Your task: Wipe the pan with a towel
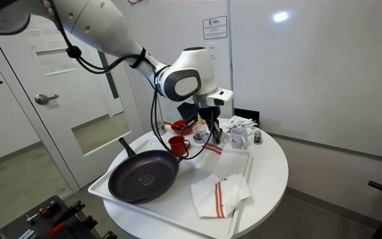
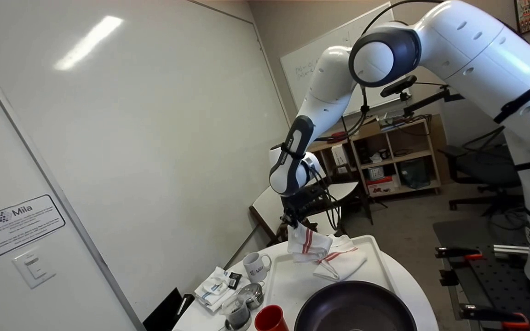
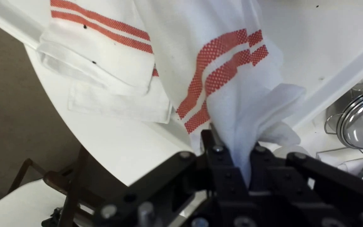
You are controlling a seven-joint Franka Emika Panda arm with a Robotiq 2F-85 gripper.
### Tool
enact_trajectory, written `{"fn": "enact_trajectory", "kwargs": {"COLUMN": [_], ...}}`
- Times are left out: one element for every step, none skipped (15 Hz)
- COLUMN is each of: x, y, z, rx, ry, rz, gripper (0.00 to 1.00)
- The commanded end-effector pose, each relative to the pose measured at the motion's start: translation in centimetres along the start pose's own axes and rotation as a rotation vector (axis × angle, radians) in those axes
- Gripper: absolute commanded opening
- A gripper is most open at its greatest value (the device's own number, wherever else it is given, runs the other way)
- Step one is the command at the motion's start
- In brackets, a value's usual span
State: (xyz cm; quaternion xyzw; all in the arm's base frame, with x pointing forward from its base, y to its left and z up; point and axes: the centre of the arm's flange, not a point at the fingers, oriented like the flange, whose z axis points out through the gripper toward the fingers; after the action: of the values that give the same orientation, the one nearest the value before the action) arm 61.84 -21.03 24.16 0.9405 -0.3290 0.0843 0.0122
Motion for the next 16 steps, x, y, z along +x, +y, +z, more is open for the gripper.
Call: {"fn": "enact_trajectory", "kwargs": {"x": [3.3,3.6,4.0,4.4,4.7,5.1,5.4,5.6,5.8,6.0,6.2,6.3,6.4,6.4,6.4,6.4], "y": [-3.3,-3.9,-4.6,-5.1,-5.6,-6.0,-6.3,-6.6,-6.8,-7.0,-7.2,-7.3,-7.4,-7.5,-7.6,-7.7], "z": [1.7,2.2,2.8,3.5,4.0,4.8,5.6,6.3,7.1,7.9,8.6,9.2,9.8,10.3,10.7,11.1], "rx": [-0.031,-0.043,-0.050,-0.054,-0.057,-0.064,-0.068,-0.073,-0.078,-0.079,-0.085,-0.083,-0.088,-0.086,-0.085,-0.086], "ry": [-0.009,-0.006,-0.007,-0.013,-0.017,-0.024,-0.034,-0.042,-0.049,-0.059,-0.065,-0.072,-0.076,-0.080,-0.083,-0.086], "rz": [-0.047,-0.057,-0.068,-0.073,-0.080,-0.082,-0.084,-0.086,-0.087,-0.089,-0.091,-0.094,-0.097,-0.099,-0.102,-0.106], "gripper": [0.03,0.03,0.03,0.03,0.03,0.03,0.03,0.03,0.03,0.03,0.03,0.03,0.03,0.03,0.03,0.03]}}
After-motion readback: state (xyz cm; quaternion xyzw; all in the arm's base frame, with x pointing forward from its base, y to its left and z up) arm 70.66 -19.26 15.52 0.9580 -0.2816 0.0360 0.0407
